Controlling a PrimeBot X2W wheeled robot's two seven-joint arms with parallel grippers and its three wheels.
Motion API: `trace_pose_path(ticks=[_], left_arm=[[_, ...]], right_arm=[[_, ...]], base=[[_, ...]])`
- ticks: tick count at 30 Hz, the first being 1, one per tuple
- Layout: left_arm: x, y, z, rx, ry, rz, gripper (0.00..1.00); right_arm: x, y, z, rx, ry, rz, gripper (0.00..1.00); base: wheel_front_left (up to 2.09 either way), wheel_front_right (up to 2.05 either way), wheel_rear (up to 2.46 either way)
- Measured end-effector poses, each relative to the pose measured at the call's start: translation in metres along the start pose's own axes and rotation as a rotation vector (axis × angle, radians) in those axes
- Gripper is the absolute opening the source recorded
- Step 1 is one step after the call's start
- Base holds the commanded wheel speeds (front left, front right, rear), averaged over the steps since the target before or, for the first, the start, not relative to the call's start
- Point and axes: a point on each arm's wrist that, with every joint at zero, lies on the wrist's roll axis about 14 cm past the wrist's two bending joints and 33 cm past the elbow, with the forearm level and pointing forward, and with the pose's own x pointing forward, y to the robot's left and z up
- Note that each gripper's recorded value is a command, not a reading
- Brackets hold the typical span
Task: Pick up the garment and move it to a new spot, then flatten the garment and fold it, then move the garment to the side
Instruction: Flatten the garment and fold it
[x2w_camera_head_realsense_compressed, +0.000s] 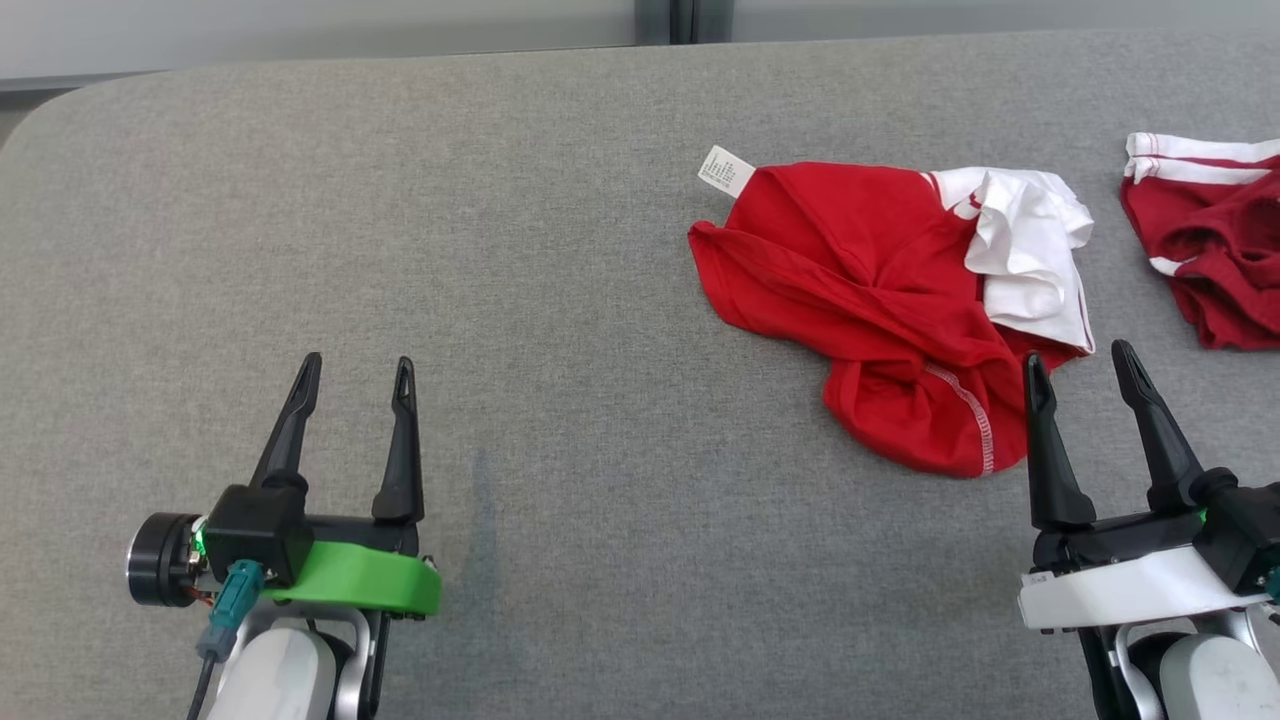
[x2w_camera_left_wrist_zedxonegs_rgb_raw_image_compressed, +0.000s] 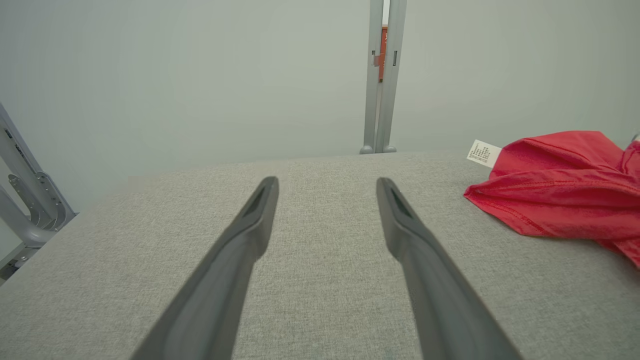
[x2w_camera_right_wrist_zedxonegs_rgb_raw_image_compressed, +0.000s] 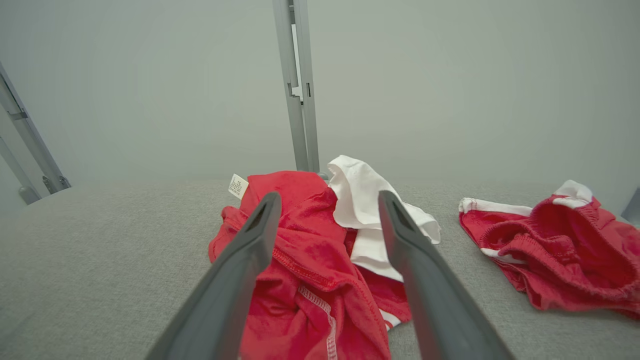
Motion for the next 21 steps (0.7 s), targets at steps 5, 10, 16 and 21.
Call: trace_pose_path(ticks=[5, 10, 16, 21], left_arm=[[-0.001, -0.002, 0.003, 0.0, -0.006, -0.007, 1.0], [-0.001, -0.004, 0.004, -0.001, -0.008, -0.01, 1.0], [0.022, -0.04, 0.021, -0.016, -0.042, -0.137, 1.0], [0.053, -0.103, 0.036, -0.021, -0.039, -0.354, 1.0]], right_arm=[[-0.003, 0.001, 0.005, 0.001, -0.005, -0.003, 1.0], [-0.002, 0.002, 0.007, 0.003, -0.011, 0.0, 1.0], [0.001, 0.001, -0.001, 0.007, 0.011, -0.004, 1.0], [0.006, -0.002, -0.011, 0.012, 0.036, -0.01, 1.0]], base=[[0.0, 0.0, 0.0], [0.0, 0.0, 0.0], [0.0, 0.0, 0.0], [0.0, 0.0, 0.0]])
